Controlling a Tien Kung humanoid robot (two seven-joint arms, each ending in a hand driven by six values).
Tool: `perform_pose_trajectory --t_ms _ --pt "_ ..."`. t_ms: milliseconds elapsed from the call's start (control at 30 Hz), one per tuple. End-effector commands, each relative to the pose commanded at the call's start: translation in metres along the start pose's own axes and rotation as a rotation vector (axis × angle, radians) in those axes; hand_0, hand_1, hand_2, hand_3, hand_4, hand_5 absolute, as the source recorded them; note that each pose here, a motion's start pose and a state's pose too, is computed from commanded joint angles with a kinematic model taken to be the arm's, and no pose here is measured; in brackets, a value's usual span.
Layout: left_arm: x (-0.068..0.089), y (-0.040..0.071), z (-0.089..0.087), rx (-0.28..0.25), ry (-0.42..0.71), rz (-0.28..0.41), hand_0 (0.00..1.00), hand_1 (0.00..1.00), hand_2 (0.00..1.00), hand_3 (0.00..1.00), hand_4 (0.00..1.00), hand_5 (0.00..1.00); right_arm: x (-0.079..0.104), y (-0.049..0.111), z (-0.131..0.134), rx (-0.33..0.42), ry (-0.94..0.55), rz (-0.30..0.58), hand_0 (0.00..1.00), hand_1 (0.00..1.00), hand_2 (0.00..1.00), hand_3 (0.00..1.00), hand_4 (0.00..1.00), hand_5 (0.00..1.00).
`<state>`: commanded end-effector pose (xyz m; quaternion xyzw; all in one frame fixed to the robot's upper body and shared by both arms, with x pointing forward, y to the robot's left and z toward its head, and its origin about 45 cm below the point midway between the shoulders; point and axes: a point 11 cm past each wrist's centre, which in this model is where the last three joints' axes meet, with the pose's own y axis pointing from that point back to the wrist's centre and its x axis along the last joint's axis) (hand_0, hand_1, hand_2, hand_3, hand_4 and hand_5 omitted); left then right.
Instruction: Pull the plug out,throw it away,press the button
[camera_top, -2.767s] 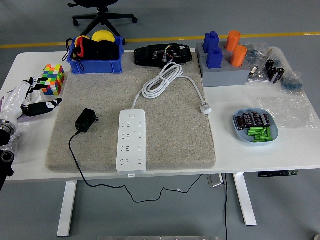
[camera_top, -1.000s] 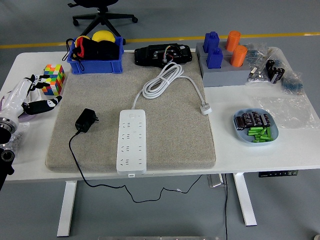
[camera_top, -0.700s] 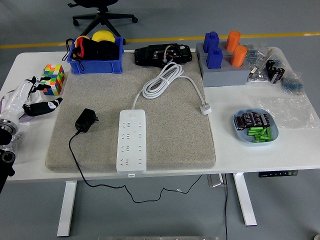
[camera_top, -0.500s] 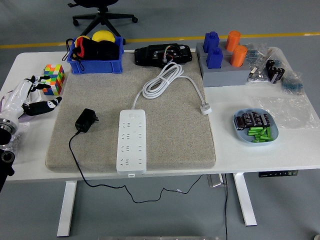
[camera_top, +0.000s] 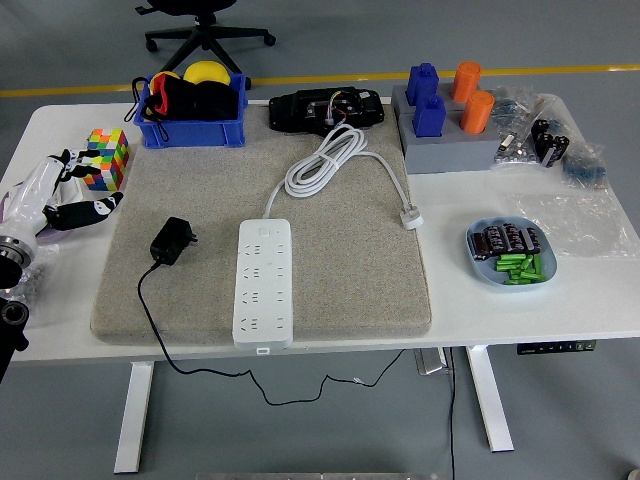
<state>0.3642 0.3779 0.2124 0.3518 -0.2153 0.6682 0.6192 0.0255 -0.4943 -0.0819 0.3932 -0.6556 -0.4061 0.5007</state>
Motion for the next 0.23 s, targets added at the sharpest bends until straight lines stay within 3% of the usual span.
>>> perform_pose_trajectory --t_ms 233 --pt "-0.0002 0.0000 0.0003 -0.001 0.001 0.000 0.814 0.788 0.725 0.811 0.780 0.181 0.0004 0.0000 0.0002 0.000 0.001 0.001 0.729 0.680 0.662 0.635 0.744 0.601"
